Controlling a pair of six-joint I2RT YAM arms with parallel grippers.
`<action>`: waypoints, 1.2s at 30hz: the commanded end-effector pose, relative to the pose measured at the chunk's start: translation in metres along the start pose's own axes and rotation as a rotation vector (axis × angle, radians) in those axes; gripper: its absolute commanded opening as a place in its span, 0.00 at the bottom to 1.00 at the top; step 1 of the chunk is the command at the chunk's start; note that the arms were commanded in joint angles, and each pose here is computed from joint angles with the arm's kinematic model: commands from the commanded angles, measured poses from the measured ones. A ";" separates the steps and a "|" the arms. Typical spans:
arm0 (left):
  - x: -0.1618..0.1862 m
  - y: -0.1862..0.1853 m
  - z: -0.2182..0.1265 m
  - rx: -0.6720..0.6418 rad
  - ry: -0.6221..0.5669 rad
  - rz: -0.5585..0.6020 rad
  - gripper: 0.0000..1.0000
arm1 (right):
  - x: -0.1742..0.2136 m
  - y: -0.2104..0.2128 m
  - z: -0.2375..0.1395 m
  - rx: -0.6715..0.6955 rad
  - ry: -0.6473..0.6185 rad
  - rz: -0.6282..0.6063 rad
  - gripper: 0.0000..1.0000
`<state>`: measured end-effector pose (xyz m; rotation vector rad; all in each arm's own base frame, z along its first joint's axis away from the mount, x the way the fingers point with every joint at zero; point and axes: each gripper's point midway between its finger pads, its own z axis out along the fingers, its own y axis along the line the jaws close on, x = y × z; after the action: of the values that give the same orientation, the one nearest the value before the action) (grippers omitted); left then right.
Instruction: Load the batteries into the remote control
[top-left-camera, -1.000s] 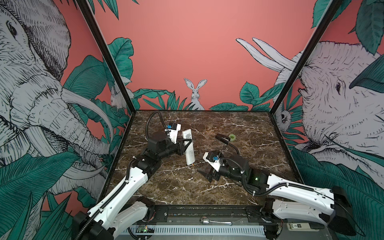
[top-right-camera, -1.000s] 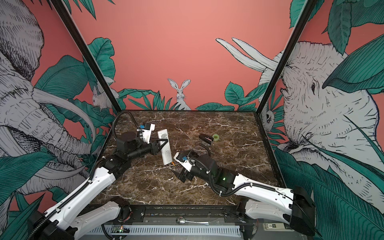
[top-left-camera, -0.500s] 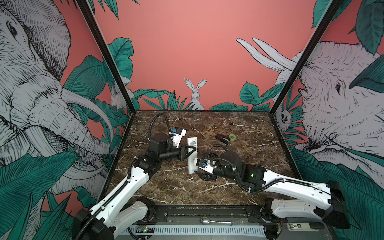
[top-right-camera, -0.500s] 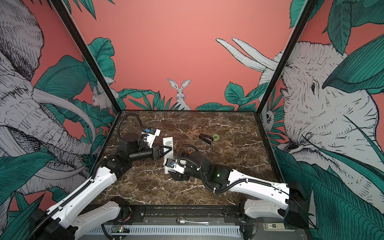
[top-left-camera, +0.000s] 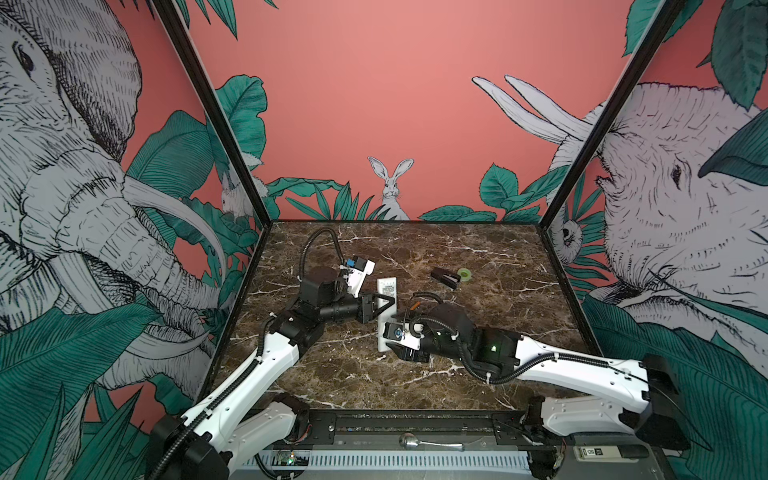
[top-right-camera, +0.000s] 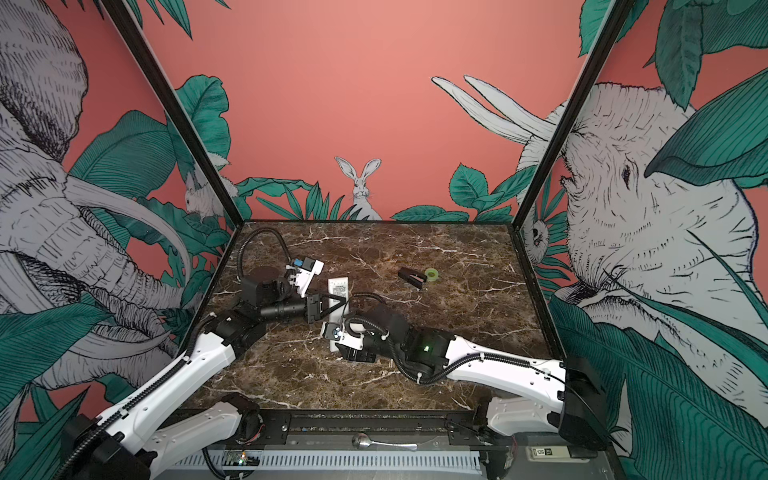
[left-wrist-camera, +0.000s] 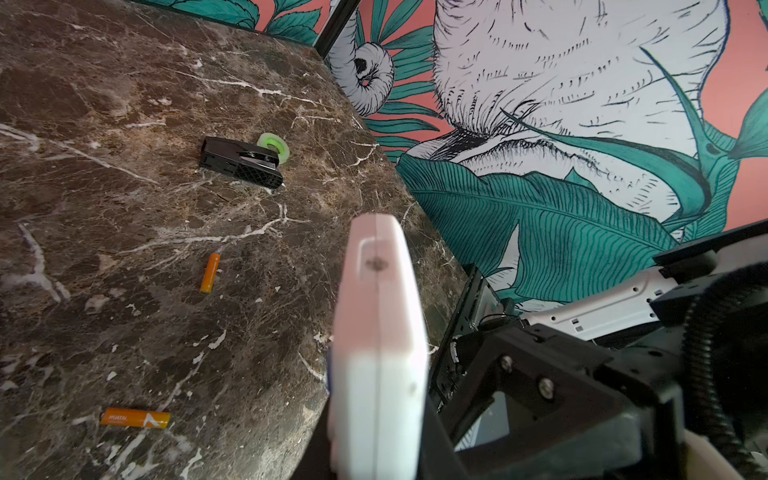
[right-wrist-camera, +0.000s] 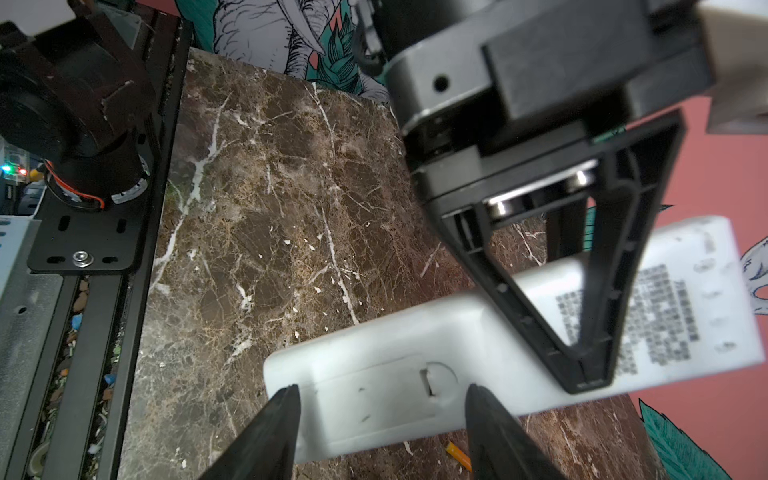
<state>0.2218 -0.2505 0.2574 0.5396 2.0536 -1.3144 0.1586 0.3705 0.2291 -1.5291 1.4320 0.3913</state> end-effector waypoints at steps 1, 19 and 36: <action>-0.003 -0.007 -0.003 0.032 -0.013 0.013 0.00 | -0.011 -0.002 0.000 0.006 -0.015 -0.021 0.63; -0.007 -0.013 -0.002 0.066 -0.019 0.010 0.00 | -0.004 0.007 0.010 -0.037 0.041 -0.043 0.60; -0.011 -0.017 -0.003 0.077 -0.033 0.020 0.00 | 0.010 0.031 0.015 -0.184 0.130 -0.043 0.54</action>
<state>0.2230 -0.2488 0.2497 0.5159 2.0883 -1.3239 0.1578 0.3803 0.2195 -1.6446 1.4806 0.3433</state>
